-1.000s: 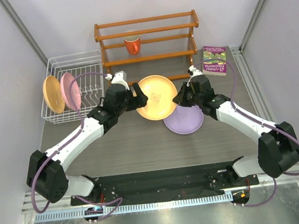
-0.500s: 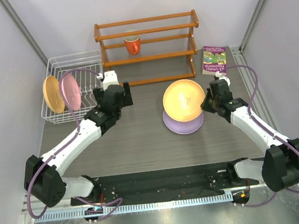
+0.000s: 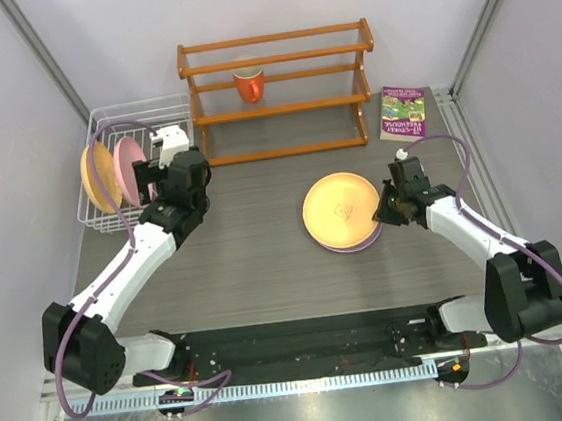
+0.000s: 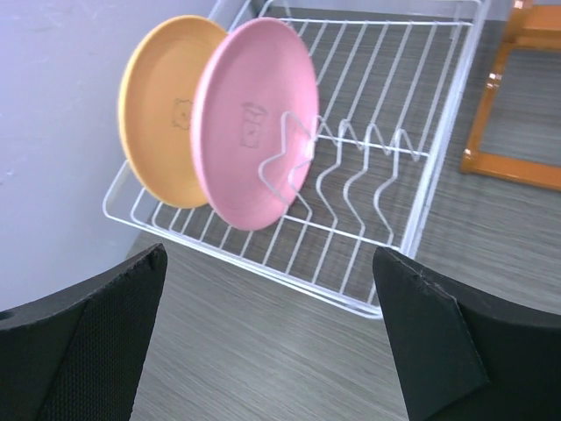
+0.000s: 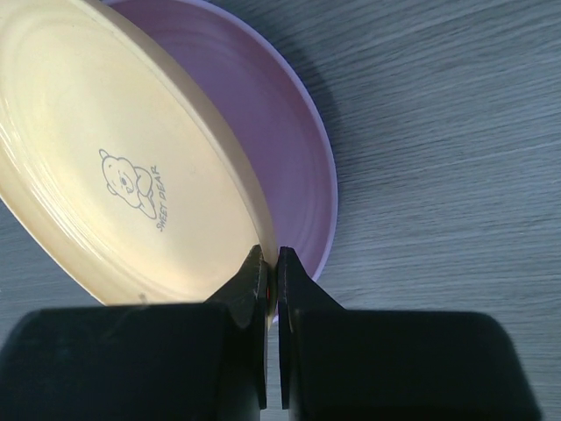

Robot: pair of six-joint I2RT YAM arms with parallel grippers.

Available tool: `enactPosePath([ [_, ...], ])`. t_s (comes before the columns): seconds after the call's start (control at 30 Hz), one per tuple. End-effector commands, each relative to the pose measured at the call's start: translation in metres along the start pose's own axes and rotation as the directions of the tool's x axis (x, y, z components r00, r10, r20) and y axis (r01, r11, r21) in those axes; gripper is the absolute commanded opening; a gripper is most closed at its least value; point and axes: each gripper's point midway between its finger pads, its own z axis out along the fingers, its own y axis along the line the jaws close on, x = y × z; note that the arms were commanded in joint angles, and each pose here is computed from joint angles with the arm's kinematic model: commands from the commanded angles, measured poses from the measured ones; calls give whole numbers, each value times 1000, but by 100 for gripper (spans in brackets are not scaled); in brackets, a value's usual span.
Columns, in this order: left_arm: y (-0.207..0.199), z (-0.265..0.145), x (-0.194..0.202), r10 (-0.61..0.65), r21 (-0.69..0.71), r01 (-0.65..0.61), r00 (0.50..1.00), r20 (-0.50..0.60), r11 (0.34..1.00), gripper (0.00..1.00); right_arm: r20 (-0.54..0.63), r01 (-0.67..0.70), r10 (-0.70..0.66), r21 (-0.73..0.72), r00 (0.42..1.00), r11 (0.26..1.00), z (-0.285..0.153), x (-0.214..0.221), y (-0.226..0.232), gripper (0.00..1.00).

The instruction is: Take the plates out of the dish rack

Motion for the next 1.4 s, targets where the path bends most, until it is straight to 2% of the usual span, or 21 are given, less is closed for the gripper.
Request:
enactPosePath([
  [0.0,30,7,-16,-76,-71,79,996,40,994,100,6,-26,26,-63,1000,998,0,-9,15,9],
  [0.03,37,13,-16,-93,-88,96,995,39,991,99,2,-26,26,-63,1000,998,1,-9,15,11],
  [0.07,38,16,-15,-97,-83,100,995,36,992,99,-3,-26,26,-65,1000,998,1,-8,16,19],
  [0.2,48,36,-9,-112,-114,115,993,26,987,100,5,-29,29,-56,1000,998,1,-10,14,40],
  [0.3,59,51,-2,-113,-161,112,994,1,981,99,23,-20,21,-26,1000,999,-1,-14,9,51],
  [0.53,59,69,3,-117,-190,113,993,-8,975,100,82,16,-25,113,996,994,-19,-29,-13,55],
  [0.7,66,84,-3,-110,-251,110,994,16,962,99,148,27,-44,115,988,993,-35,-44,-12,60],
  [0.83,68,106,16,-32,-321,11,998,-59,947,99,158,30,-48,115,986,993,-37,-46,-12,61],
  [1.1,58,134,41,-35,-318,-16,987,-156,948,97,113,45,-60,132,992,990,-25,-42,-14,61],
  [1.2,58,137,47,-33,-322,-28,983,-183,946,83,112,46,-62,134,992,990,-24,-43,-14,60],
  [1.23,58,136,47,-35,-321,-26,983,-182,947,72,115,46,-62,134,991,990,-25,-43,-14,60],
  [1.3,59,135,45,-41,-319,-18,983,-179,947,58,113,48,-63,134,992,990,-24,-43,-13,59],
  [1.33,60,135,46,-42,-318,-17,983,-180,948,40,114,48,-63,133,991,990,-24,-44,-13,59],
  [1.37,61,134,45,-45,-317,-14,983,-179,948,32,114,48,-63,133,991,990,-24,-43,-13,59],
])
